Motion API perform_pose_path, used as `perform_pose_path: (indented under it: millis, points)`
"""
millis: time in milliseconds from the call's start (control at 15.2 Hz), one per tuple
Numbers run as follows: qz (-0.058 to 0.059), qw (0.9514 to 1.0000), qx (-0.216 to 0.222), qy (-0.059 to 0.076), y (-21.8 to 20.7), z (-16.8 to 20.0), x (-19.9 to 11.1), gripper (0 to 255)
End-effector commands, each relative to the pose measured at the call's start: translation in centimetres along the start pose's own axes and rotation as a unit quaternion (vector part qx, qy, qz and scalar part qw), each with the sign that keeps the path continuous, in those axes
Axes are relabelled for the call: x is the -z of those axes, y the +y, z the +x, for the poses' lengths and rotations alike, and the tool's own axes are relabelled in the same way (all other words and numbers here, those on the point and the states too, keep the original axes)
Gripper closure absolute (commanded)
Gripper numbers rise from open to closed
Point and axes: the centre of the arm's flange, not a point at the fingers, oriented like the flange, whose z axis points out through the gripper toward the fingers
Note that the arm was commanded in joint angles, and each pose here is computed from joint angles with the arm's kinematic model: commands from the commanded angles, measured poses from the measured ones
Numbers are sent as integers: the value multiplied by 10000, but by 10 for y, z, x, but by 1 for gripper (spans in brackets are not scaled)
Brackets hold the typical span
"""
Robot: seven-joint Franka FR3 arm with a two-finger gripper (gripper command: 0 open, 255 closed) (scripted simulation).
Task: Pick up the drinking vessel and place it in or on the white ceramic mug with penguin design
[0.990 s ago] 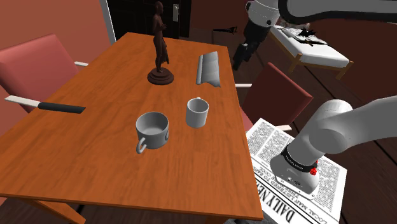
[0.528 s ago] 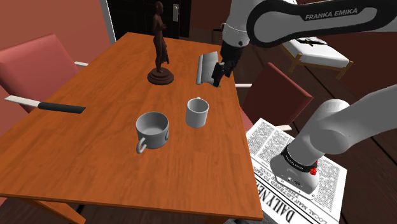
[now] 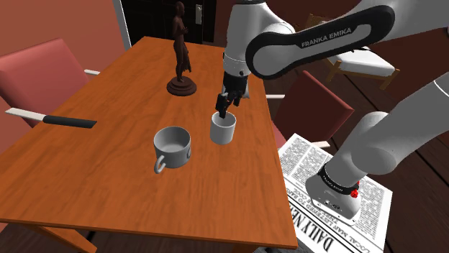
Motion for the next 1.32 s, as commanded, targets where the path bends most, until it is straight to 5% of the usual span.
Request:
perform_pose_path:
  millis: [0, 198, 726, 1254]
  points:
    - [37, 10000, 43, -75, -15, 11, -18, 0]
    - [86, 9997, 108, -187, -40, 25, -45, 0]
    - [86, 9997, 108, -188, -41, 24, -85, 0]
    - [86, 9997, 108, -189, -41, 24, -85, 0]
